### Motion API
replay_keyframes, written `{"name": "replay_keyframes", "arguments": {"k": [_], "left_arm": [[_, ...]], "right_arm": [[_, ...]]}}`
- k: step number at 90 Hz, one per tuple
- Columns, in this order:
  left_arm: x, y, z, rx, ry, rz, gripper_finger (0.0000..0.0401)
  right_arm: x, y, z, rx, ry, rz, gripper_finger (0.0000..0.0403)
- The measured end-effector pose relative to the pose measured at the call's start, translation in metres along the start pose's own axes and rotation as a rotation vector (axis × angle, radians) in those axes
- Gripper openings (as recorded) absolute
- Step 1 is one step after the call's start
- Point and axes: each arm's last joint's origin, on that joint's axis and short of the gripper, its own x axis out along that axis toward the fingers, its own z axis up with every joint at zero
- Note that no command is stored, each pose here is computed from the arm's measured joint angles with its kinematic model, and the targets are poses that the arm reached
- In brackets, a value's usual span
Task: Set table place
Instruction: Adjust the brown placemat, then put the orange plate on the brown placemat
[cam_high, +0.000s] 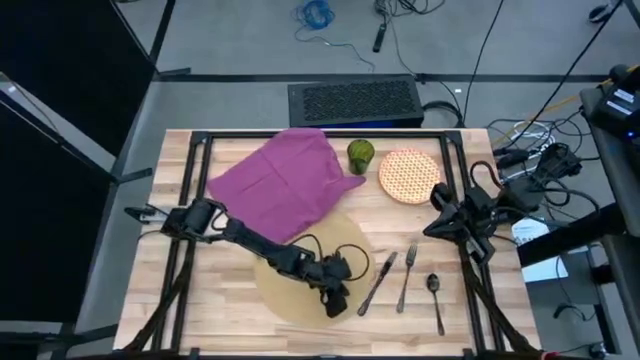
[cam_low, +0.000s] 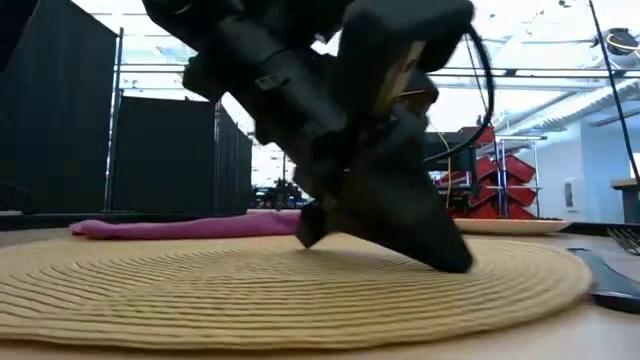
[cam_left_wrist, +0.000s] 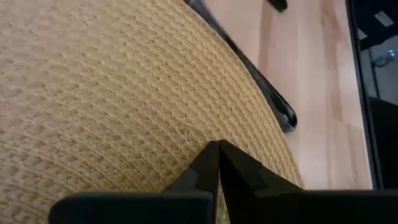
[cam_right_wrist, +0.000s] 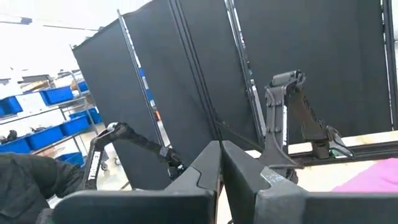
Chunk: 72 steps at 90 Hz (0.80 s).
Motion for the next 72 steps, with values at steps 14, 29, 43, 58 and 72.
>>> {"name": "replay_keyframes", "arguments": {"k": [14, 29, 43, 58, 72], "left_arm": [[-0.012, -0.004, 0.015, 0.054, -0.042, 0.041, 0.0], [-0.05, -0.027, 0.041, 0.124, -0.117, 0.085, 0.0], [-0.09, -0.044, 0.06, 0.197, -0.229, 0.148, 0.0], [-0.107, -0.004, 0.094, 0.081, -0.296, 0.232, 0.0], [-0.121, 0.045, 0.132, -0.076, -0.369, 0.139, 0.0001]], "right_arm": [[-0.002, -0.001, 0.0, -0.003, 0.009, -0.003, 0.0004], [-0.002, -0.001, -0.001, -0.006, 0.018, -0.007, 0.0004], [-0.003, -0.003, -0.002, -0.019, 0.017, -0.064, 0.0004], [-0.008, -0.007, 0.0, -0.066, -0.003, -0.156, 0.0017], [-0.016, -0.009, 0.005, -0.082, -0.028, -0.158, 0.0064]]}}
